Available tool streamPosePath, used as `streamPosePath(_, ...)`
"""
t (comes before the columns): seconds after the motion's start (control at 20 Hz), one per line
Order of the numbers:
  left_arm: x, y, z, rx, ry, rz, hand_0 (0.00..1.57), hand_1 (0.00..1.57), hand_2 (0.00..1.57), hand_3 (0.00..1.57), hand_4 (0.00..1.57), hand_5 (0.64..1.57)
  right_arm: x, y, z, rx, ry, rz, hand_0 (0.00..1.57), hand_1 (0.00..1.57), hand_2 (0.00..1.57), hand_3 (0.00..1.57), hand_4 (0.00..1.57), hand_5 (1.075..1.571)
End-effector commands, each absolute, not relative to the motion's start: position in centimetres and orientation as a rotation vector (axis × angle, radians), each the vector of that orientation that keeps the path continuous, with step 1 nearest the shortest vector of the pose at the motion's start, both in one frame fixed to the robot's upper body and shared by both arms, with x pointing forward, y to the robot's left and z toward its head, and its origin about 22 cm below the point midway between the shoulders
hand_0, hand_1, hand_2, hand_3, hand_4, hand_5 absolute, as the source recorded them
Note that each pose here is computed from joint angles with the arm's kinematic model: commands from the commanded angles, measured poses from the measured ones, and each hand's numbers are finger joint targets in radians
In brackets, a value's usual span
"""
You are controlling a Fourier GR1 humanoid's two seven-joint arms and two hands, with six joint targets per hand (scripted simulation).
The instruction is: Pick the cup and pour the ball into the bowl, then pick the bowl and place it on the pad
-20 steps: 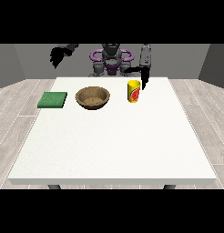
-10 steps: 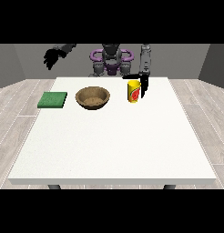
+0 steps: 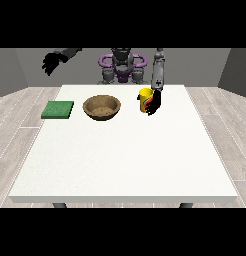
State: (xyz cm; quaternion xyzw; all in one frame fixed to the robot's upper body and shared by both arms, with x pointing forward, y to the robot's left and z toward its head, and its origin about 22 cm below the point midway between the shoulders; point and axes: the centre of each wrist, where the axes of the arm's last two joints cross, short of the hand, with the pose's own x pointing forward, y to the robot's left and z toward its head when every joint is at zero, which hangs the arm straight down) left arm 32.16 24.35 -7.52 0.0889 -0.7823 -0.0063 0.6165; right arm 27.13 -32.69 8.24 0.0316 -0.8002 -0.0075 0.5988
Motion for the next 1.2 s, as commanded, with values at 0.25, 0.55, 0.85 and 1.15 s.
streamPosePath(0.25, 31.8, 24.1, -9.6, 0.434, -1.784, -0.038, 1.29, 1.29, 1.57, 1.57, 1.39, 1.447, 26.3, -36.8, 11.7, 0.1, -1.883, 0.016, 0.0, 0.0, 0.0, 0.15, 0.63, 1.565)
streamPosePath(0.55, 34.5, 19.7, -6.2, 0.545, -1.696, -0.316, 1.29, 1.29, 1.57, 1.57, 1.41, 1.446, 26.8, -39.3, 8.1, 0.047, -1.683, -0.065, 0.0, 0.0, 0.0, 0.33, 0.64, 1.565)
streamPosePath(0.85, 36.5, 18.0, -4.6, 0.904, -1.666, -0.757, 1.36, 1.36, 1.57, 1.57, 1.45, 1.533, 27.3, -38.0, 5.6, 0.076, -1.619, -0.086, 0.0, 0.0, 0.0, 0.17, 0.64, 1.562)
streamPosePath(1.15, 38.3, 12.8, -2.6, 1.057, -1.526, -1.001, 1.35, 1.35, 1.57, 1.57, 1.44, 1.54, 26.3, -39.6, 3.0, 0.049, -1.546, -0.099, 0.0, 0.0, 0.0, 0.0, 0.68, 1.559)
